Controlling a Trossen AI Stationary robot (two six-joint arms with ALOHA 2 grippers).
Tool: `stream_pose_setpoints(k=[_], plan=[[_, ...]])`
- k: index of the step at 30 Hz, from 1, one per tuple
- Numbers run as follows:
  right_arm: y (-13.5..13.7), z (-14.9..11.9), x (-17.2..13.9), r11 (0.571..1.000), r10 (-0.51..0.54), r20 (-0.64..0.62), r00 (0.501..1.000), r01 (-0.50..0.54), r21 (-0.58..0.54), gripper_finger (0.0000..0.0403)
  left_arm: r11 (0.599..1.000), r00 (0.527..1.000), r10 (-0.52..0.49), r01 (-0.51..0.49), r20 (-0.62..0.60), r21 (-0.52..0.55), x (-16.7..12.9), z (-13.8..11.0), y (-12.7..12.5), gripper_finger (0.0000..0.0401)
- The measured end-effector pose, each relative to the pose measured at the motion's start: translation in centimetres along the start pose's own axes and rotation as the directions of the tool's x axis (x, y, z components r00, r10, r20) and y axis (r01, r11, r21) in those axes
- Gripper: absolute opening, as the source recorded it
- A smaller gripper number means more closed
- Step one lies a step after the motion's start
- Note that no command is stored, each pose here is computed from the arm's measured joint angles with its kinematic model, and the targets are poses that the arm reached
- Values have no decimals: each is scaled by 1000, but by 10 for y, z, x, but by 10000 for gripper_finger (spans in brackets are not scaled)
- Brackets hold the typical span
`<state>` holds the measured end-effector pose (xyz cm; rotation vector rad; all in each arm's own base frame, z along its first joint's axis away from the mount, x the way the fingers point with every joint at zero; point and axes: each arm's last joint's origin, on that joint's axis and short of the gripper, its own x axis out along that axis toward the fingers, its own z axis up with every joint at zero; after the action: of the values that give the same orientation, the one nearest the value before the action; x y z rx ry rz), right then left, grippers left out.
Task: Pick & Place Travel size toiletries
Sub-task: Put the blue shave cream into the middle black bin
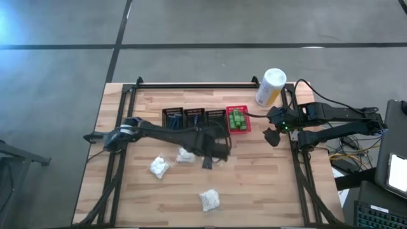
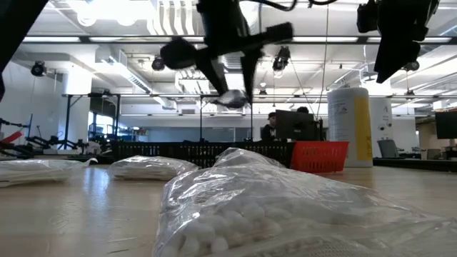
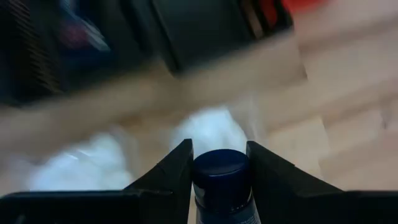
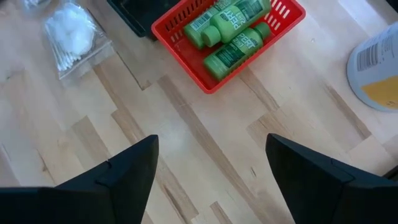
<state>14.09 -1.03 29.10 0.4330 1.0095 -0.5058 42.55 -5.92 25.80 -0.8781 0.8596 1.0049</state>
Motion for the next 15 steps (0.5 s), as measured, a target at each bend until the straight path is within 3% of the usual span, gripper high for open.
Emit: stream_pose_setpoints(k=[8,15], plan=[[2,2,2,1000,2,8,1000,-3,26,317,982,981,175,-180,77,59,-19,73,48,129],[5,5,9,996,-16,-18,1000,17,88,331,970,970,213,-224,114,91,6,131,72,129]])
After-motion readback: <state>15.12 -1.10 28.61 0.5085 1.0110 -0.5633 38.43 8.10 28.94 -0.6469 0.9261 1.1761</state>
